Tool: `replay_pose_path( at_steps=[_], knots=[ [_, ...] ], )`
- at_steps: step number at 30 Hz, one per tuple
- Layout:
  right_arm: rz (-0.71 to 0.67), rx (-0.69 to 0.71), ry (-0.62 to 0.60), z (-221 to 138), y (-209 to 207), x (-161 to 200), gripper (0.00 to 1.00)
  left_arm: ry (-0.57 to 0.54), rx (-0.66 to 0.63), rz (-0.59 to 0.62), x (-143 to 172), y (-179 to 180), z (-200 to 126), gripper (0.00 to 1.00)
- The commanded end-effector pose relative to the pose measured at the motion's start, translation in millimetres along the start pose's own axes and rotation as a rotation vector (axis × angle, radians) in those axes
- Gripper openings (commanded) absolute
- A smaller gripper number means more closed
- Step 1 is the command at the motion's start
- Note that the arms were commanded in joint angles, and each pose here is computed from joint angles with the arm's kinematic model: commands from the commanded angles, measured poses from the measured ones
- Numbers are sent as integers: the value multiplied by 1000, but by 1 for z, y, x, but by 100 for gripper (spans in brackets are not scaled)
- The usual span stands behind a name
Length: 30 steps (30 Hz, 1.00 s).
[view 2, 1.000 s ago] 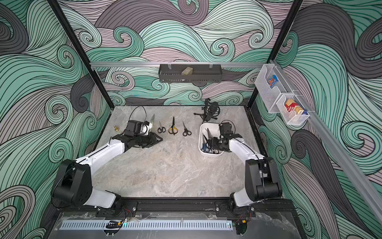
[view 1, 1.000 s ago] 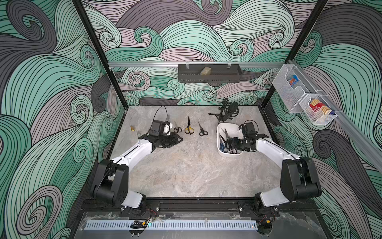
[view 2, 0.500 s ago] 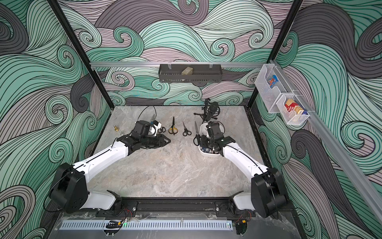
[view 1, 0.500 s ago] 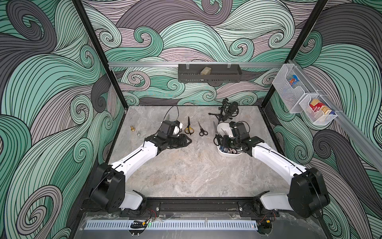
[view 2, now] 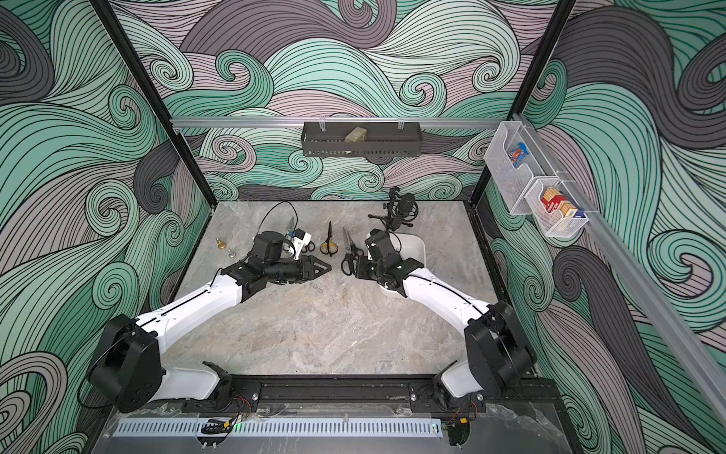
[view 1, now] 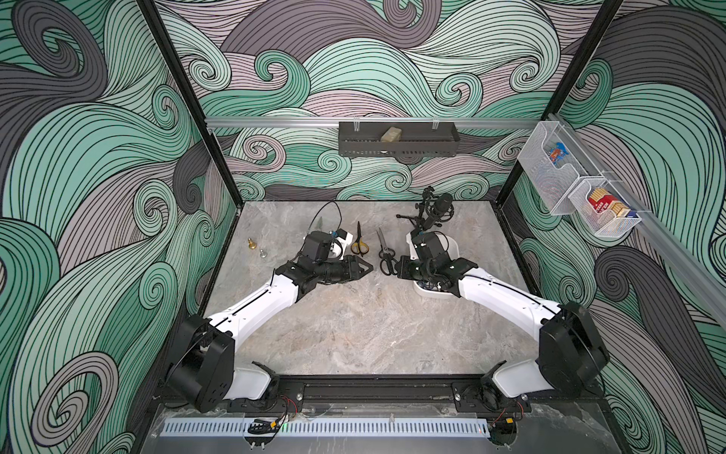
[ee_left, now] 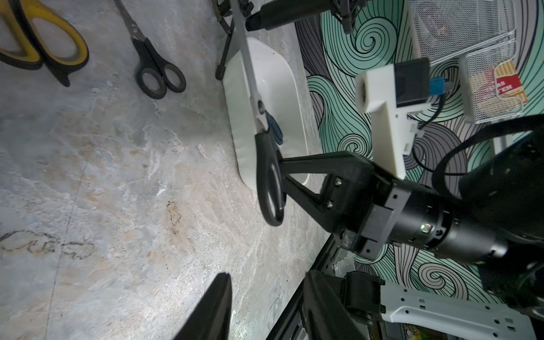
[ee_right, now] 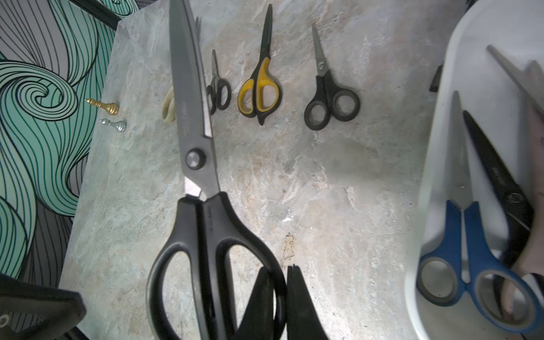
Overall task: Take the scissors out of the storage box
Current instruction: Pick up the scissors from the storage box.
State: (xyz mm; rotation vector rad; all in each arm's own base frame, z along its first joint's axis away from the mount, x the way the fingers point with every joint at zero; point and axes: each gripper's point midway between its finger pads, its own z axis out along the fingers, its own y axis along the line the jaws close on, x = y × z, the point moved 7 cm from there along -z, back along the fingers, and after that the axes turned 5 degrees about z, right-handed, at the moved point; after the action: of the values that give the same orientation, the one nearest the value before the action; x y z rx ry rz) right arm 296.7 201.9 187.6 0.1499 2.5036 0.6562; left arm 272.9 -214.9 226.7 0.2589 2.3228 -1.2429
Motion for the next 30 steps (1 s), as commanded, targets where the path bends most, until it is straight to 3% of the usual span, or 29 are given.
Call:
replay_pose_path(
  at_steps=[1,16,30],
  knots=[
    [15,-69,-17,-3,16,-7,0,-4,71,51,-1,-11,0,44],
    [13,-139,19,-5,30,-1,0,14,77,48,3,-6,18,41],
    [17,-175,25,-13,35,1,0,-17,23,19,1,4,30,30]
  ],
)
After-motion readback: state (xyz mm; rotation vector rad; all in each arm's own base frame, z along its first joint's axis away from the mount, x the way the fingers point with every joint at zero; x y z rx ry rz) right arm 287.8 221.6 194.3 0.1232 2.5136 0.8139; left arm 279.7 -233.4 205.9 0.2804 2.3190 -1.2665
